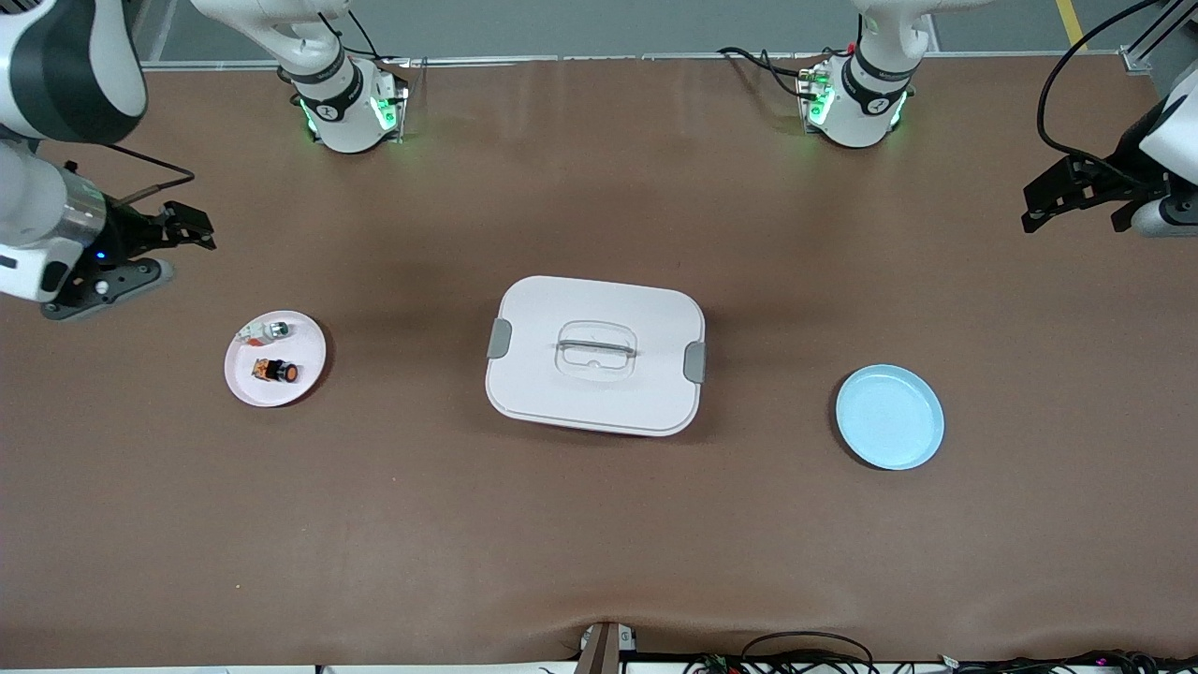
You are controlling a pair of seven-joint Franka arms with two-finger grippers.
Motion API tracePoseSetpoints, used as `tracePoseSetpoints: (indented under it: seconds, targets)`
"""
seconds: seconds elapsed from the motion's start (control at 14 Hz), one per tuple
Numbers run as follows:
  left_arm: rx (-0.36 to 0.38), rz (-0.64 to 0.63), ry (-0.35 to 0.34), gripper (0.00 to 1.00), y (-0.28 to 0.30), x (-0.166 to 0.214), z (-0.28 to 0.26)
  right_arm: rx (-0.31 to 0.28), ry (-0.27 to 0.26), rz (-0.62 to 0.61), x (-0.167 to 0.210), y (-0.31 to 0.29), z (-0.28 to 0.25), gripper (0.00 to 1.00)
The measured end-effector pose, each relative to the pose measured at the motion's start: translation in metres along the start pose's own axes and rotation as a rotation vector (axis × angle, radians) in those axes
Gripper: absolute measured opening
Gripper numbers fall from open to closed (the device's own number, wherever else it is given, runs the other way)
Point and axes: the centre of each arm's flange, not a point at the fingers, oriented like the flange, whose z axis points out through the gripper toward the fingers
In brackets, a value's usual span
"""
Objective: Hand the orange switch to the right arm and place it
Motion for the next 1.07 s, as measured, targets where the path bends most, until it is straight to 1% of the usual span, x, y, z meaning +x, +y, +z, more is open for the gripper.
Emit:
tracePoseSetpoints:
  seconds: [0.21,0.36,0.43,0.57,0.72,1.07]
  targets:
    - [0.0,0.0,0.0,1.0,0.0,0.0,0.0,0.001,0.016,0.155,-0.005,-0.001,-0.025,1.0]
    - [0.0,0.0,0.0,1.0,0.0,0.0,0.0,0.031,0.035,0.229,-0.005,-0.006,-0.034,1.0]
    - [0.0,0.0,0.0,1.0,0.0,0.0,0.0,0.05,0.046,0.243,-0.004,-0.008,-0.037,1.0]
    - [0.0,0.0,0.0,1.0,0.0,0.0,0.0,0.066,0.067,0.252,-0.003,-0.009,-0.042,1.0]
    - [0.0,0.0,0.0,1.0,0.0,0.0,0.0,0.062,0.09,0.256,-0.002,-0.011,-0.051,1.0]
    - [0.0,0.001,0.0,1.0,0.0,0.0,0.0,0.05,0.141,0.313,-0.004,-0.011,-0.075,1.0]
